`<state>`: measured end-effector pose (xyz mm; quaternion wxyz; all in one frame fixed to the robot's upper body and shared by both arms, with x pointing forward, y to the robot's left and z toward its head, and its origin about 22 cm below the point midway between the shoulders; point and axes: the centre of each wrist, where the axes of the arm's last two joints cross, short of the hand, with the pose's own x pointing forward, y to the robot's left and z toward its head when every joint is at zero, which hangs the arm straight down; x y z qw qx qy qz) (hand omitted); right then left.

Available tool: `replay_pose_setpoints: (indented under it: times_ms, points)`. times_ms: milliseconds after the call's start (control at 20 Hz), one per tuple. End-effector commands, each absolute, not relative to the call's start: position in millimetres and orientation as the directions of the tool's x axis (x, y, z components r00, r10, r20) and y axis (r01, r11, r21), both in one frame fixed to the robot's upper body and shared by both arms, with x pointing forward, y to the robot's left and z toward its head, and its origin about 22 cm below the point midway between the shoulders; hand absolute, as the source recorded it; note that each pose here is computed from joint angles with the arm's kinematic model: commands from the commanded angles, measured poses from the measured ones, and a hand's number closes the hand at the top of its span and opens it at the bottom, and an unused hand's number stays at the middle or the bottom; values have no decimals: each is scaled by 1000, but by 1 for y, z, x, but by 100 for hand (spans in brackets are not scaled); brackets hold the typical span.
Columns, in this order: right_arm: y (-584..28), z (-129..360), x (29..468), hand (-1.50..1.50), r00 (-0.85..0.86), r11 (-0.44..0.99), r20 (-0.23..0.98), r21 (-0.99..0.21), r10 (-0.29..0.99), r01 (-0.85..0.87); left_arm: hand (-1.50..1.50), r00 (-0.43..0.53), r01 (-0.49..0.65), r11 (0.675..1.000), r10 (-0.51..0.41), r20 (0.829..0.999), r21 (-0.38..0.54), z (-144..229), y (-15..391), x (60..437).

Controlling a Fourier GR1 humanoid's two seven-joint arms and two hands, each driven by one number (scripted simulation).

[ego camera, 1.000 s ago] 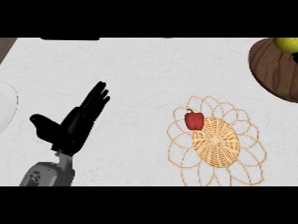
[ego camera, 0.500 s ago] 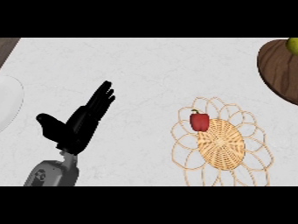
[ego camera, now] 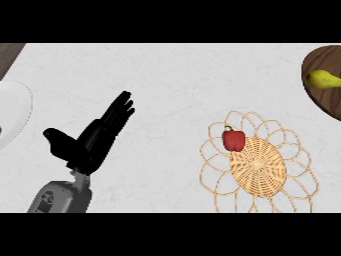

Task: Pick the pear from the placemat and place it in the bowl

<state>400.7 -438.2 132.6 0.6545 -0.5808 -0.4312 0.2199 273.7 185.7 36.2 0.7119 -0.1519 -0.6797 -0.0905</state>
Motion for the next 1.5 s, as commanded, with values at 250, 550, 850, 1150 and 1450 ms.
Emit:
replay_pose_setpoints:
  times_ms: [250, 550, 850, 1150, 1450]
  points:
    - [-441, 135, 402, -150, 280, 525, 732, -654, 622, 544, 0, 43, 319, 944, 79, 996, -89, 42, 194, 283]
    - [-450, 121, 389, -150, -82, 646, 844, -340, 531, 684, 0, 82, 259, 960, 86, 993, -105, 35, 208, 281]
    - [-469, 89, 359, -150, -277, 739, 839, -201, 469, 643, 0, 90, 223, 970, 84, 992, -102, 10, 216, 256]
    - [-485, 33, 296, -150, -356, 786, 818, -176, 451, 592, 0, 95, 184, 979, 73, 993, -90, 29, 223, 258]
    - [-474, -24, 225, 150, -362, 822, 817, -220, 449, 525, 0, 116, 152, 984, 73, 991, -90, 22, 228, 253]
